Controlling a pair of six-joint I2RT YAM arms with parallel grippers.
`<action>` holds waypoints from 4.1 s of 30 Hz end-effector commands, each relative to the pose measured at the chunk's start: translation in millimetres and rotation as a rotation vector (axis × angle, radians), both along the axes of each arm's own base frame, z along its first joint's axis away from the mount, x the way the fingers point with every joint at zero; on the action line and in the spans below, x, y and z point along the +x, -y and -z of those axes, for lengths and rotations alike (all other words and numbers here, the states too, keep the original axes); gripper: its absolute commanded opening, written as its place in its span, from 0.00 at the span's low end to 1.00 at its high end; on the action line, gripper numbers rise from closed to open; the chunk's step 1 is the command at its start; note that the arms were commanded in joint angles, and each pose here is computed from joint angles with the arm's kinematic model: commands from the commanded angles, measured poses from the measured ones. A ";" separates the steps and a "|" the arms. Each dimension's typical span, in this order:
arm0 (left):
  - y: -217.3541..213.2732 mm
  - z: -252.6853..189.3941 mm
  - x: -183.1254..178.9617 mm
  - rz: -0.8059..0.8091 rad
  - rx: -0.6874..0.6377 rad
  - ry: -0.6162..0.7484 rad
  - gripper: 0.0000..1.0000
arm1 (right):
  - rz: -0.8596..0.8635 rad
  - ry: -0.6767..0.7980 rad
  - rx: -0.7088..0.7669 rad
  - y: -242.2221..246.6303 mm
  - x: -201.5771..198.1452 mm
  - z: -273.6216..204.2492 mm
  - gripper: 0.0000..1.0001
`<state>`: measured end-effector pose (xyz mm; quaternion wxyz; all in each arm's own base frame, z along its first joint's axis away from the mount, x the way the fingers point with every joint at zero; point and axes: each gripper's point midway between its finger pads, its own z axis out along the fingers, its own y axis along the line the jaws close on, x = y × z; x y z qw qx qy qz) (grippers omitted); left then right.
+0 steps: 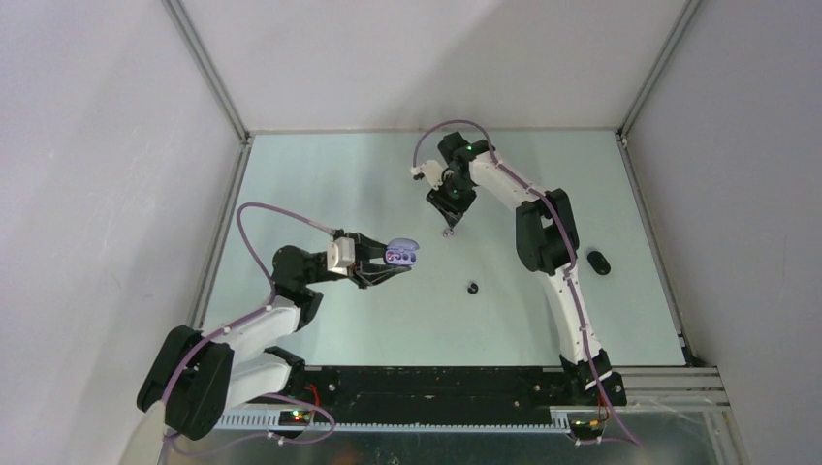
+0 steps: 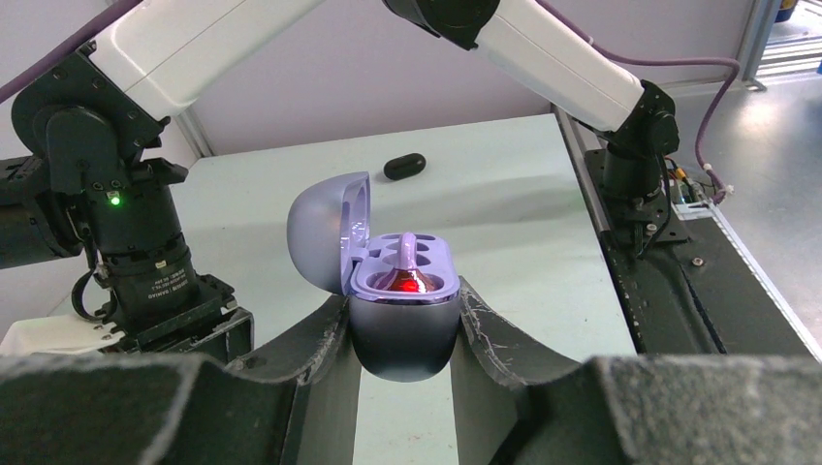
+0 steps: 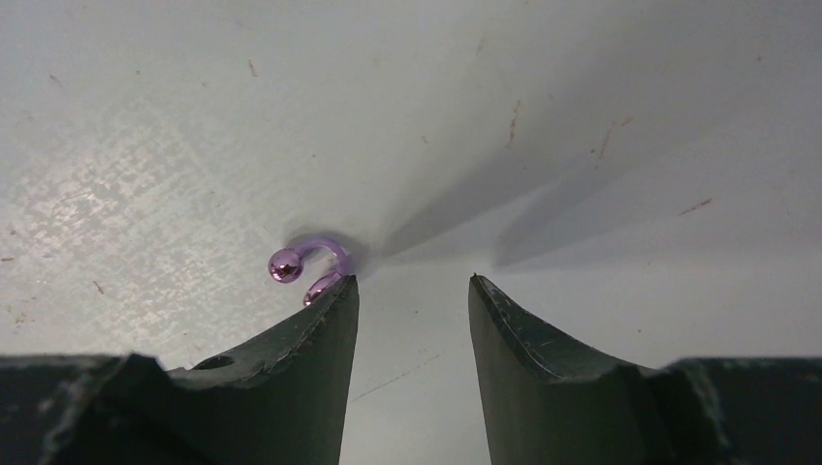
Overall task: Insert the wireless bluetooth earbuds into the charging case
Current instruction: Pick up the earbud from the center of the board.
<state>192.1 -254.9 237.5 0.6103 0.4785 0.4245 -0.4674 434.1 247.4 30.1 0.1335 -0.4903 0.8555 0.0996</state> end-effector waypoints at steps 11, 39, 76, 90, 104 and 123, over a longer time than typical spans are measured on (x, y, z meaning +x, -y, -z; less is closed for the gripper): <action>-1.9 -10.1 -0.2 -0.005 -0.011 0.071 0.00 | -0.093 -0.067 0.051 -13.6 -23.8 -4.8 0.52; -1.6 -11.5 -1.0 0.000 -0.012 0.072 0.00 | -0.143 -0.119 0.106 -14.2 -38.2 -12.0 0.46; -2.1 -11.5 -2.4 0.004 -0.010 0.077 0.00 | -0.257 -0.247 0.169 -25.5 -75.3 -11.5 0.45; -2.0 -10.8 -2.8 0.005 -0.008 0.082 0.00 | -0.242 -0.256 0.179 -29.3 -74.4 -7.6 0.44; -2.4 -11.0 -4.1 0.008 -0.006 0.089 0.00 | -0.244 -0.286 0.204 -33.2 -78.6 -10.1 0.39; -2.1 -10.0 -3.4 0.009 -0.004 0.087 0.00 | -0.101 -0.217 0.153 -13.5 -41.9 3.6 0.35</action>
